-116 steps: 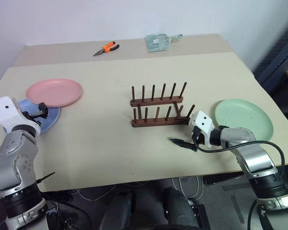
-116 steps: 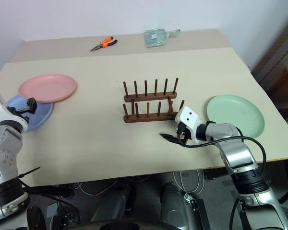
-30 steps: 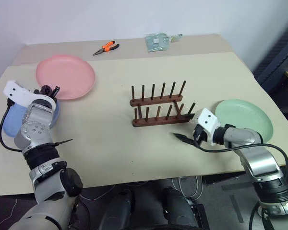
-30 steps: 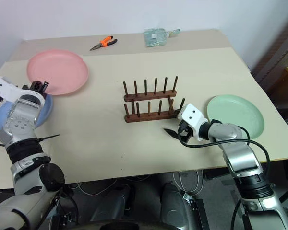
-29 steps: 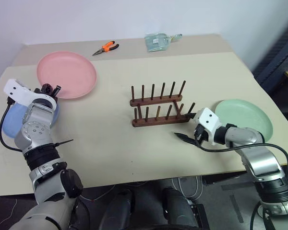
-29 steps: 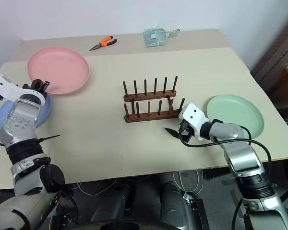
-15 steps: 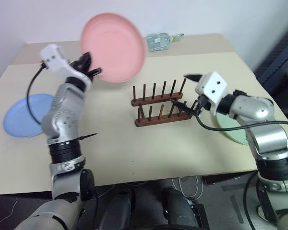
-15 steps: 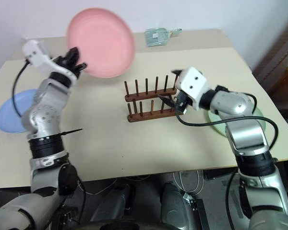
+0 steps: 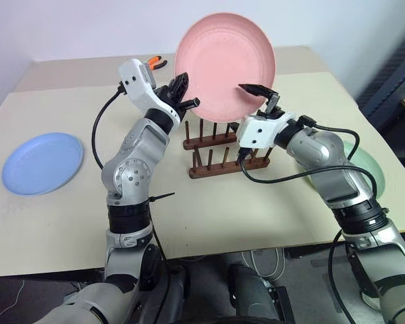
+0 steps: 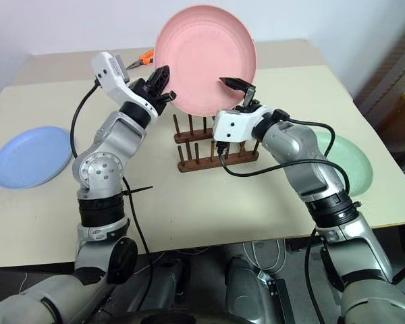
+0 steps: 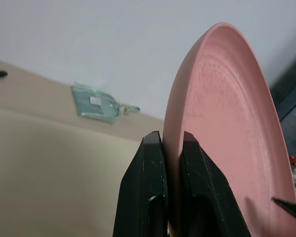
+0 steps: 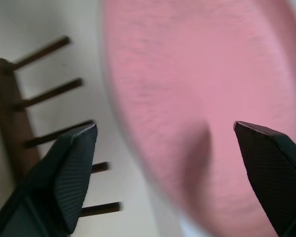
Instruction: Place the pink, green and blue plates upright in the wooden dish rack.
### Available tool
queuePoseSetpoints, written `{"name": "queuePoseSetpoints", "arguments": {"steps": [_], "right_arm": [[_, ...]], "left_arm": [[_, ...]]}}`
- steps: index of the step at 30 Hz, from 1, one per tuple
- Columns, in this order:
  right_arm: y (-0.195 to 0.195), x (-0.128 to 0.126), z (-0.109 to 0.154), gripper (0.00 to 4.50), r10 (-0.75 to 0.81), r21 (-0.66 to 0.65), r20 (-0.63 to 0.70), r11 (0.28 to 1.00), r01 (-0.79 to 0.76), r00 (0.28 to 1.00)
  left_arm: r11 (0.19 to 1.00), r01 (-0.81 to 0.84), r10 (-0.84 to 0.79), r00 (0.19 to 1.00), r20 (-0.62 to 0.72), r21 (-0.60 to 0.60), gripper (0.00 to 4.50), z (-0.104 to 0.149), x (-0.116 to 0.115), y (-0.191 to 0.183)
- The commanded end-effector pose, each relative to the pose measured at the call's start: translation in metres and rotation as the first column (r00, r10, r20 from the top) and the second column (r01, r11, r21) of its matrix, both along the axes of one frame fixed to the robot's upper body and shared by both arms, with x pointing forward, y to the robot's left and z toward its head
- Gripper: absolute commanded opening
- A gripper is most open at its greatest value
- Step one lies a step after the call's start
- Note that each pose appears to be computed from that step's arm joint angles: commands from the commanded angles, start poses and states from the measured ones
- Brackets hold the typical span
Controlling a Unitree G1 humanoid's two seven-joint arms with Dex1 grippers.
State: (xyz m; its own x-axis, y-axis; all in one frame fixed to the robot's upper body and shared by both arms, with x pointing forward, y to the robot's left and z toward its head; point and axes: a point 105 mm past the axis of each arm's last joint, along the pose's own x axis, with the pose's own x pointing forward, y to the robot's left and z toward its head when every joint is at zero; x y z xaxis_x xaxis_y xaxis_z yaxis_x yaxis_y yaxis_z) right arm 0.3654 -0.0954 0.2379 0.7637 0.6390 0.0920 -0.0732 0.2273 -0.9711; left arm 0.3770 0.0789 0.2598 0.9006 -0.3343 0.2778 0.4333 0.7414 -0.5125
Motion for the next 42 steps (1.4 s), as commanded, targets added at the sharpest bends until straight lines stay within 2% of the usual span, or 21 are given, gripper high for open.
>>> {"name": "queuePoseSetpoints", "arguments": {"steps": [1, 3, 5, 6, 7, 9, 12, 15, 19, 21, 22, 24, 26, 28, 29, 34, 39, 42], "right_arm": [[0.005, -0.002, 0.015, 2.63, 0.013, -0.027, 0.111, 1.000, -0.010, 0.994], [0.005, -0.002, 0.015, 1.59, 0.010, -0.029, 0.121, 1.000, -0.007, 0.993], [0.005, -0.002, 0.014, 0.53, 0.010, -0.037, 0.132, 0.999, -0.006, 0.991], [0.005, -0.002, 0.014, 0.14, 0.011, -0.042, 0.136, 0.999, -0.005, 0.991], [0.005, -0.002, 0.013, 0.00, 0.012, -0.046, 0.138, 0.999, -0.005, 0.990], [0.004, -0.002, 0.011, 0.00, 0.012, -0.050, 0.136, 0.999, -0.005, 0.991], [-0.002, -0.001, 0.012, 0.00, -0.013, -0.032, 0.132, 0.999, 0.018, 0.991], [-0.013, 0.001, 0.018, 0.00, -0.050, 0.004, 0.138, 0.999, 0.050, 0.989], [-0.043, 0.000, 0.039, 0.00, -0.118, 0.224, 0.086, 0.970, 0.096, 0.989], [-0.056, -0.007, 0.051, 0.00, -0.087, 0.400, 0.015, 0.913, 0.074, 0.996], [-0.062, -0.012, 0.056, 0.00, -0.026, 0.533, -0.059, 0.845, 0.054, 0.998], [-0.069, -0.026, 0.063, 0.00, 0.162, 0.764, -0.166, 0.645, 0.022, 0.973], [-0.071, -0.040, 0.063, 0.00, 0.324, 0.871, -0.214, 0.490, 0.030, 0.921], [-0.074, -0.050, 0.060, 0.00, 0.403, 0.914, -0.239, 0.401, 0.065, 0.883], [-0.077, -0.051, 0.055, 0.00, 0.413, 0.920, -0.262, 0.379, 0.097, 0.872], [-0.077, -0.059, 0.036, 0.00, 0.450, 0.916, -0.345, 0.354, 0.190, 0.823], [-0.076, -0.061, 0.031, 0.00, 0.492, 0.923, -0.359, 0.314, 0.222, 0.793], [-0.074, -0.063, 0.028, 0.00, 0.504, 0.920, -0.370, 0.314, 0.233, 0.780]], "left_arm": [[0.999, 0.032, -0.031, 0.999, 0.033, -0.028, 0.00, 0.011, -0.010, -0.005], [0.999, 0.037, -0.036, 0.999, 0.020, -0.032, 0.00, 0.009, -0.009, -0.006], [0.998, 0.043, -0.043, 0.999, 0.004, -0.048, 0.79, 0.007, -0.009, -0.006], [0.997, 0.043, -0.043, 0.999, -0.006, -0.061, 1.14, 0.006, -0.008, -0.006], [0.996, 0.043, -0.044, 0.999, -0.012, -0.074, 1.57, 0.005, -0.008, -0.006], [0.994, 0.043, -0.044, 0.999, -0.009, -0.103, 2.74, 0.009, -0.007, -0.004], [0.988, 0.013, -0.005, 0.999, 0.052, -0.154, 4.26, 0.027, -0.007, 0.009], [0.989, -0.057, 0.069, 0.994, 0.083, -0.134, 4.26, 0.033, -0.002, 0.029], [0.962, -0.214, 0.181, 0.965, 0.188, 0.172, 4.26, 0.027, 0.002, 0.057], [0.937, -0.233, 0.178, 0.959, 0.219, 0.260, 4.26, 0.020, 0.000, 0.066], [0.929, -0.223, 0.154, 0.959, 0.239, 0.296, 4.26, 0.018, -0.003, 0.069], [0.898, -0.167, 0.054, 0.960, 0.275, 0.407, 4.26, 0.008, -0.014, 0.065], [0.861, -0.066, -0.085, 0.959, 0.272, 0.504, 4.26, -0.006, -0.027, 0.053], [0.832, 0.065, -0.230, 0.944, 0.237, 0.551, 4.26, -0.019, -0.043, 0.039], [0.811, 0.124, -0.301, 0.926, 0.228, 0.571, 4.26, -0.024, -0.053, 0.032], [0.745, 0.306, -0.479, 0.864, 0.155, 0.593, 4.26, -0.039, -0.077, 0.011], [0.695, 0.372, -0.549, 0.827, 0.119, 0.616, 4.26, -0.046, -0.086, -0.002], [0.678, 0.380, -0.556, 0.826, 0.100, 0.630, 4.26, -0.052, -0.086, -0.004]]}}
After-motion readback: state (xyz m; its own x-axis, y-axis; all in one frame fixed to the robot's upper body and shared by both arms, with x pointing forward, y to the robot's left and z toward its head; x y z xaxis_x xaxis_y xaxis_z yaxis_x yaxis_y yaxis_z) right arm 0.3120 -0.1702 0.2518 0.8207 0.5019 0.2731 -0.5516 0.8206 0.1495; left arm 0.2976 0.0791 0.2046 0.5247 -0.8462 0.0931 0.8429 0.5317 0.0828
